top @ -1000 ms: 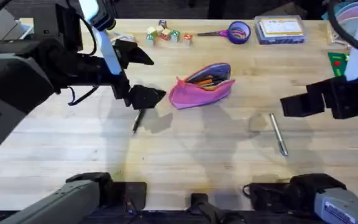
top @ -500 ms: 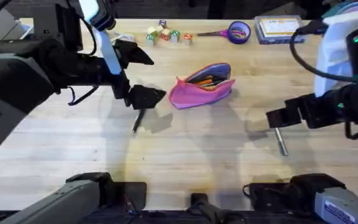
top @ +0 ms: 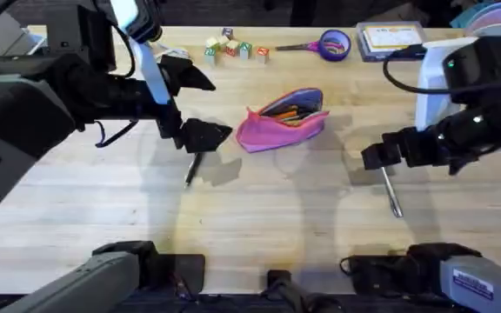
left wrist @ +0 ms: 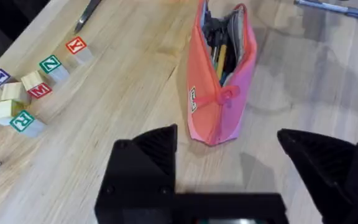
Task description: Unzip the bag, pick up the pens from the table one at a time and place them inside, then zip the bag closed.
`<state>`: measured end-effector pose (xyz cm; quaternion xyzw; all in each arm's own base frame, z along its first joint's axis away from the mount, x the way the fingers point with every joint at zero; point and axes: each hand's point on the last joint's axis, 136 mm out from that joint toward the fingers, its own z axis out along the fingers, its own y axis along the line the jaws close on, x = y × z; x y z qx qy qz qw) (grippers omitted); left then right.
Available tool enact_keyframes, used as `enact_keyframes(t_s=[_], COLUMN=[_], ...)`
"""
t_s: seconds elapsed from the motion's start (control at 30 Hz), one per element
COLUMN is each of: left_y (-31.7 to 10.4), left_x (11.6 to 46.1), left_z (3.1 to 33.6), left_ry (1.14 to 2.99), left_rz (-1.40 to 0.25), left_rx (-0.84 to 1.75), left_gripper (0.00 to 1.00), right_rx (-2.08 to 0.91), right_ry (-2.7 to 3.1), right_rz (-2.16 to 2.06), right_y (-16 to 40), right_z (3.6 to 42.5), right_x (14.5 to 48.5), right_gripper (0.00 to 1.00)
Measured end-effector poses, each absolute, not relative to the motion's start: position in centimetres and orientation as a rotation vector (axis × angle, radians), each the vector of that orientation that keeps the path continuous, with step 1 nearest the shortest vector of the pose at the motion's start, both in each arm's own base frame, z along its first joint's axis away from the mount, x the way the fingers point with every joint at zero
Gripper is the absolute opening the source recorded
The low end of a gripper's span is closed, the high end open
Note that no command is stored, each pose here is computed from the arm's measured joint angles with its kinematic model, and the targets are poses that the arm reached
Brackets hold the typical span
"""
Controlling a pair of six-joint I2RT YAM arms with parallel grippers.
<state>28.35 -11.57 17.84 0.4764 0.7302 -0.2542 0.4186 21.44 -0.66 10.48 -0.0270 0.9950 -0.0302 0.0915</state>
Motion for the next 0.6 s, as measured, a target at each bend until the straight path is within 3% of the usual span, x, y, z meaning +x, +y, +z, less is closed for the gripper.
enact_keyframes(t_s=[0.6], left_y=[-11.6], left_x=[28.4], left_z=[17.8], left_ry=[1.831], left_rz=[-0.637], left_rx=[1.195], left_gripper=[0.993], right_rx=[-0.042], right_ry=[3.134], right_rz=[-0.095], right_y=[-1.4], right_z=[4.3], right_x=[22.4], right_gripper=[0.998])
